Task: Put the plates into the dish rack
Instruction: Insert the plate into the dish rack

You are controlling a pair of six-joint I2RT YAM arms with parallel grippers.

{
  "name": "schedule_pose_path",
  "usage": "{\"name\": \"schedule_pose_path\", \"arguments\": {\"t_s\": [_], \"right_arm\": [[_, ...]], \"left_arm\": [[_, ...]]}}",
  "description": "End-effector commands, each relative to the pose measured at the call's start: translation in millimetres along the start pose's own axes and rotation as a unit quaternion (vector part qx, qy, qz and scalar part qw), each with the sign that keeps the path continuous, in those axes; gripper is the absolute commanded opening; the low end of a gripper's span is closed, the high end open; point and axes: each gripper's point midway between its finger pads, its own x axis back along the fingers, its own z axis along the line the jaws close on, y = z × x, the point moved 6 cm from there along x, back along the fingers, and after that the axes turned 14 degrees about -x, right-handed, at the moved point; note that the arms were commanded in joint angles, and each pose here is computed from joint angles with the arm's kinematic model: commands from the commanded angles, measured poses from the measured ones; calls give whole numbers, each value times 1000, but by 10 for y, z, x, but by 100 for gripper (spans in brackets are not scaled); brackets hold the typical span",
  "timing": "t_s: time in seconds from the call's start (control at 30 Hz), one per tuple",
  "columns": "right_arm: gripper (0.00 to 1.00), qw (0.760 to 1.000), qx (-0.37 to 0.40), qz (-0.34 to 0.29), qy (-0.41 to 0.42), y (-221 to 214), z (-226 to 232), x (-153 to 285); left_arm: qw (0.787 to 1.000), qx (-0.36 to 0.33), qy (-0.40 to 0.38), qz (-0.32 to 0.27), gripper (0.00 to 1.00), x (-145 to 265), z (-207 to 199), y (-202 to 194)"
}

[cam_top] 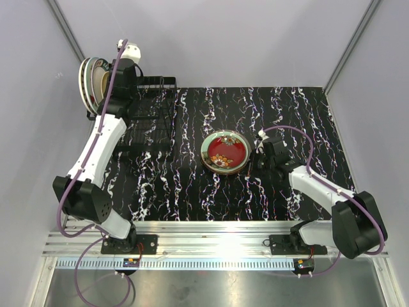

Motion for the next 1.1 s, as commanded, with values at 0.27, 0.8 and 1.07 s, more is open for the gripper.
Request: {"name": "schedule_pose_path", "arguments": {"t_s": [0.27,0.8,1.07], "right_arm": [[0,1000,7,-13,24,147,101,-3],[0,1000,-1,-9,26,169,76,-16],[0,1000,-3,-8,29,174,82,-14]], "left_arm": [[1000,0,14,-6,0,-131,-73,17],[1000,-17,10,12,0,-194,-188,-146],[1000,-15,13,14,14,-171,-146,-164]]}}
